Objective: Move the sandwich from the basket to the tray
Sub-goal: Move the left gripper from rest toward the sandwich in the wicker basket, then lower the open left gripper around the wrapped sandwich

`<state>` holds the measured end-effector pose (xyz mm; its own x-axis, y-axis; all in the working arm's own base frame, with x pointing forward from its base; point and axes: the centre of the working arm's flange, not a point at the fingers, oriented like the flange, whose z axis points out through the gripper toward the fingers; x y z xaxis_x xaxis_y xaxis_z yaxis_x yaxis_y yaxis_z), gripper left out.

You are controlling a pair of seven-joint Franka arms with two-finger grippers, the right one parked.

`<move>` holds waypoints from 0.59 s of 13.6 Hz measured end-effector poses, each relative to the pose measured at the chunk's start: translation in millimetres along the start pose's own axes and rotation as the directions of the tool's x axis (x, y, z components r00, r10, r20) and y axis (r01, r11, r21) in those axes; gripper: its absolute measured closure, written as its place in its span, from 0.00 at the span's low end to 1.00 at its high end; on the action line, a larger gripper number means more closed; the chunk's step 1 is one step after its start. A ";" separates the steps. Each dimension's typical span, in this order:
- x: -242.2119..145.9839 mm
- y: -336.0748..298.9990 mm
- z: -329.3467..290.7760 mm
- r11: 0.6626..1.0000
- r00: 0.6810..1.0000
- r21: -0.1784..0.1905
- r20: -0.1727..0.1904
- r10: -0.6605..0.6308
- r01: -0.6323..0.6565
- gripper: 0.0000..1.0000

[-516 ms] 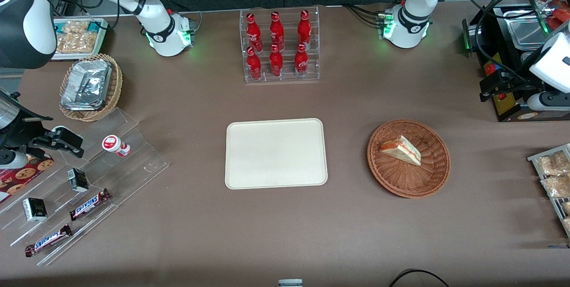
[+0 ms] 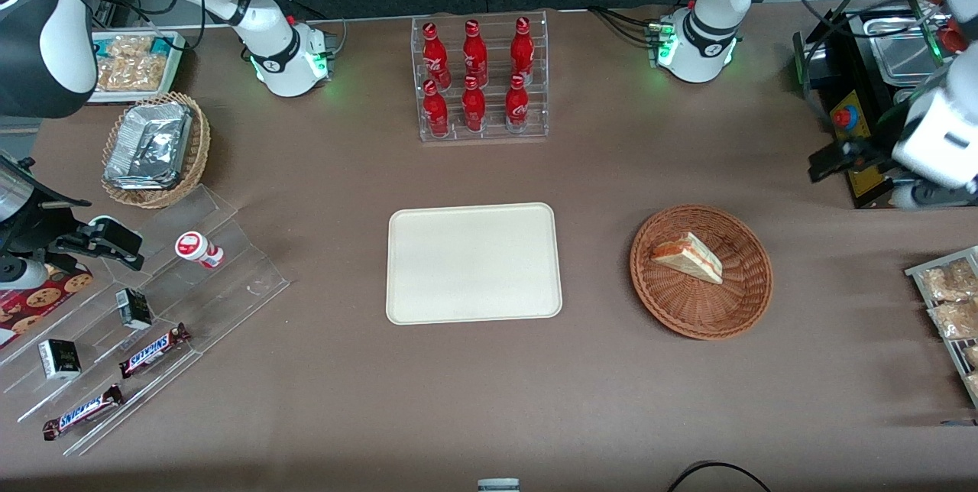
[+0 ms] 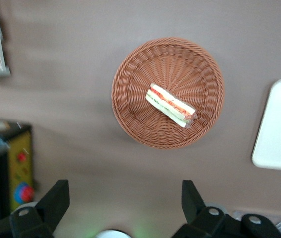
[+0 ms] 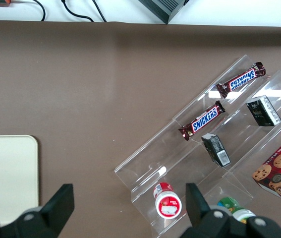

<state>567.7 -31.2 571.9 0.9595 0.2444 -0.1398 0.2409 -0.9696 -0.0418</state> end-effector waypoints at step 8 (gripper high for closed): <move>38.1 48.8 187.4 0.748 0.747 0.001 0.052 -0.663 0.664 0.00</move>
<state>588.7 -68.1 379.1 0.5494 0.8257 -0.1280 0.8169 -0.5630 -0.1255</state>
